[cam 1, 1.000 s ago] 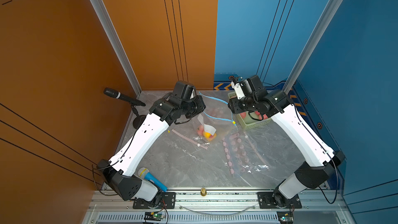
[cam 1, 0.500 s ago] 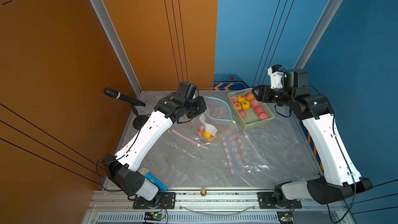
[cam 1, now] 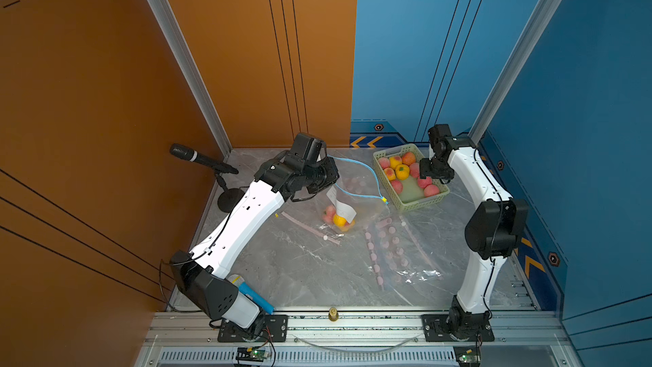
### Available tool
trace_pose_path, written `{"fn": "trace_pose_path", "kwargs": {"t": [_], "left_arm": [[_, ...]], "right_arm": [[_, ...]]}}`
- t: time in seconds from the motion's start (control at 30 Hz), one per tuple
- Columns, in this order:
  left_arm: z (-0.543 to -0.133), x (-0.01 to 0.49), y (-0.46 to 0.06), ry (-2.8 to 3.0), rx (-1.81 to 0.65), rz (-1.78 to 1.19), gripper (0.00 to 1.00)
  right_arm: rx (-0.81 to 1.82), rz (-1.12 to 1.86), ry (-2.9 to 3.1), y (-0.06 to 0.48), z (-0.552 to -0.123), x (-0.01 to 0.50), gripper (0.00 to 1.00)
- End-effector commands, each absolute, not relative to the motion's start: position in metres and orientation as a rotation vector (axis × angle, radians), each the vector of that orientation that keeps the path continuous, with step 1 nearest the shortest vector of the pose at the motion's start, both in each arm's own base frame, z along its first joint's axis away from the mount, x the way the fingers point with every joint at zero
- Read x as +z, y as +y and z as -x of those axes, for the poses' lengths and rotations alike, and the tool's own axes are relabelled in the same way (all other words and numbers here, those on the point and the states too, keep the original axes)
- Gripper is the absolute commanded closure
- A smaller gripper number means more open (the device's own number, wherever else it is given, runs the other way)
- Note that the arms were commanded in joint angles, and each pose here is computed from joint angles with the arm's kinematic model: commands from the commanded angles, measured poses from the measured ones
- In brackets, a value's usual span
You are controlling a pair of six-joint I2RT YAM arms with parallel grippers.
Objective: Place the peach in a zip-top bag and seal the zipper
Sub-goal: Pick up the peach from the basket.
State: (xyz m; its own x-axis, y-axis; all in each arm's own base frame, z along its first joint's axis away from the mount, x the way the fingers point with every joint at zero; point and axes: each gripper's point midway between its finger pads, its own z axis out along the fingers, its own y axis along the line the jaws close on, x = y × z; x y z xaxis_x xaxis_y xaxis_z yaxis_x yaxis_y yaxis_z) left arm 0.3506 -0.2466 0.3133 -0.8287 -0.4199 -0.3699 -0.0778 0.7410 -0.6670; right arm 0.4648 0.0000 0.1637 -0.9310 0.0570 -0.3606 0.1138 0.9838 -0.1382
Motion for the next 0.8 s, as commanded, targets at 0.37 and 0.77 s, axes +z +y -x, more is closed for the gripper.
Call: {"fn": "trace_pose_path", "kwargs": {"t": [0.37,0.77], "left_arm": [[-0.354,0.307,-0.253,2.453,-0.903,0.357,1.00],[-0.352,0.314,-0.249,2.434,-0.899,0.358,1.00]], "right_arm": [[-0.385,-0.056,2.898,-0.031,-0.479,0.109,0.29],[-0.384,-0.050,2.977,-0.031,-0.478,0.073,0.29]]}}
